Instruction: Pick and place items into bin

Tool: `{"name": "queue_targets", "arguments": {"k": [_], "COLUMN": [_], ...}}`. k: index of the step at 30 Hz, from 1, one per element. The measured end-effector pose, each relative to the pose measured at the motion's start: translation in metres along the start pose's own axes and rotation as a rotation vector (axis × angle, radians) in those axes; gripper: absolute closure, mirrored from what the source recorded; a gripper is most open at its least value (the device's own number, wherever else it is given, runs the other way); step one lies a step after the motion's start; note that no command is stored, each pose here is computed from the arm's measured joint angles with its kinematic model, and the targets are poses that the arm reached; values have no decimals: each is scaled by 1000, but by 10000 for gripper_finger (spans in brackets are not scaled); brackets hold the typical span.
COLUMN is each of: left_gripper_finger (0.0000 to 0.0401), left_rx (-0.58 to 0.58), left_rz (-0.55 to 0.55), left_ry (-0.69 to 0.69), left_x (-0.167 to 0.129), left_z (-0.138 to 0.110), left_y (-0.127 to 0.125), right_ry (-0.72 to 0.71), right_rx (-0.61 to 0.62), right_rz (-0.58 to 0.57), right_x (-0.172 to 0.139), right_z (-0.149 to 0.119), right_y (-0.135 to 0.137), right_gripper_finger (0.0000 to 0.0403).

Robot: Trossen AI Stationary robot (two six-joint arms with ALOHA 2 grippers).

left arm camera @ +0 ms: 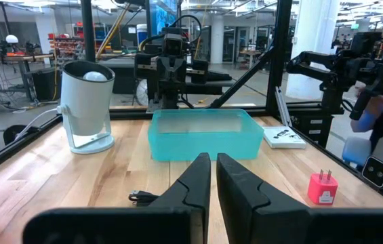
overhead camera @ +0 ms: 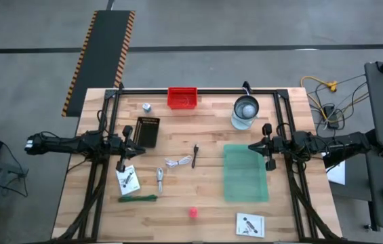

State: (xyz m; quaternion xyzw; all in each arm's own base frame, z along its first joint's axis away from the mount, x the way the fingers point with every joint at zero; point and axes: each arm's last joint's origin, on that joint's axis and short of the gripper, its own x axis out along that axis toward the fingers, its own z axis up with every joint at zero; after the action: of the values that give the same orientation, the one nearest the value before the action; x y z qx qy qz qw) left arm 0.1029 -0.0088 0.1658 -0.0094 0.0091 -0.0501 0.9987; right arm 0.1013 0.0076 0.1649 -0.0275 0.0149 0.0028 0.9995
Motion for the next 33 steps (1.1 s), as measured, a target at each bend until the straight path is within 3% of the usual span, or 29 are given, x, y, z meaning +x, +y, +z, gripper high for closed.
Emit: {"name": "queue_targets", "arguments": {"k": [29, 33], "left_gripper_finger": [390, 390], "left_rx": [0, 0], "left_rz": [0, 0], "left_ry": [0, 0], "left_x": [0, 0], "left_z": [0, 0], "left_y": [0, 0], "right_ry": [-1, 1], "right_rx": [0, -74], "right_rz": [0, -18], "right_x": [0, 0], "right_z": [0, 0], "right_y": [0, -1], "right_gripper_finger": [394, 394]}}
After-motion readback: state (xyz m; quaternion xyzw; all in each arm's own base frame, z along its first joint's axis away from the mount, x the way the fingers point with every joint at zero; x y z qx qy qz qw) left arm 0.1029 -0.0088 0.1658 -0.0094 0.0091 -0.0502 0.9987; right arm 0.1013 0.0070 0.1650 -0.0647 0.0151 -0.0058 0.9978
